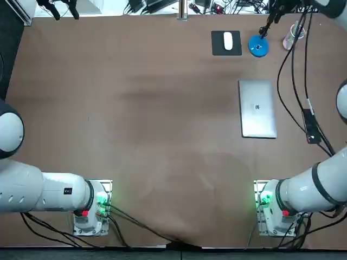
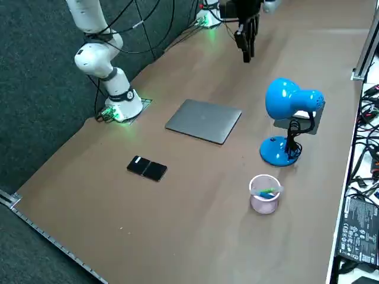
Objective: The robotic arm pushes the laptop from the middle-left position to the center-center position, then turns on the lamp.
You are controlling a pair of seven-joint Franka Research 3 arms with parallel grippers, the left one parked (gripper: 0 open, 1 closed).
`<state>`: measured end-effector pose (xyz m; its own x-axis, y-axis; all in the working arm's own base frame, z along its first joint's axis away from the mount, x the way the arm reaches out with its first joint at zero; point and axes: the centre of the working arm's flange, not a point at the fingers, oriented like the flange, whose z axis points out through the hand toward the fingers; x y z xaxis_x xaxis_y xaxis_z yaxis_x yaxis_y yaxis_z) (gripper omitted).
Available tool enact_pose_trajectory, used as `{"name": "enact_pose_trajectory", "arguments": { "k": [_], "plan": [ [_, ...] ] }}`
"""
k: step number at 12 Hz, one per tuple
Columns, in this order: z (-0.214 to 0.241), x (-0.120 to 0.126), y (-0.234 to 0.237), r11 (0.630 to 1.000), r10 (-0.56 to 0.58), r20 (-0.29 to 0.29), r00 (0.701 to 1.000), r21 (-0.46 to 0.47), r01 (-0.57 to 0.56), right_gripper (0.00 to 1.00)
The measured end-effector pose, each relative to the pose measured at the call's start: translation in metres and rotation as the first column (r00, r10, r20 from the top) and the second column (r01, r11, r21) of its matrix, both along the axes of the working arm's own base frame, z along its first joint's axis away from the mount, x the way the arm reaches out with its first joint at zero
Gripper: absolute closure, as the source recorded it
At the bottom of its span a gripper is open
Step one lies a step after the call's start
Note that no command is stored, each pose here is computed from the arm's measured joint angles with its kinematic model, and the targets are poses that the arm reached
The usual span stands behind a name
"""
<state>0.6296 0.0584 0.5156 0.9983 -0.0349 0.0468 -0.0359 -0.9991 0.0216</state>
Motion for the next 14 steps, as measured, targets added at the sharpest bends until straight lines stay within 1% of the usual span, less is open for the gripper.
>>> {"name": "enact_pose_trajectory", "arguments": {
  "k": [1, 2, 3, 4, 7, 8, 10, 14],
  "plan": [
    [0.011, -0.005, -0.003, 1.000, 0.003, 0.003, 1.000, 0.007, -0.003, 0.78],
    [0.021, -0.011, -0.008, 1.000, 0.001, -0.001, 1.000, 0.010, -0.001, 0.70],
    [0.031, -0.018, -0.014, 1.000, -0.004, -0.006, 1.000, 0.011, 0.004, 0.59],
    [0.054, -0.034, -0.027, 1.000, -0.021, -0.020, 1.000, 0.014, 0.021, 0.37],
    [0.090, -0.061, -0.041, 0.999, -0.041, -0.018, 0.999, 0.017, 0.042, 0.03],
    [0.100, -0.069, -0.044, 0.999, -0.046, -0.014, 0.999, 0.019, 0.047, 0.00],
    [0.110, -0.085, -0.046, 0.999, -0.050, -0.010, 0.999, 0.021, 0.050, 0.00],
    [0.105, -0.115, -0.053, 0.998, -0.064, -0.032, 0.997, 0.024, 0.064, 0.00]
  ]
}}
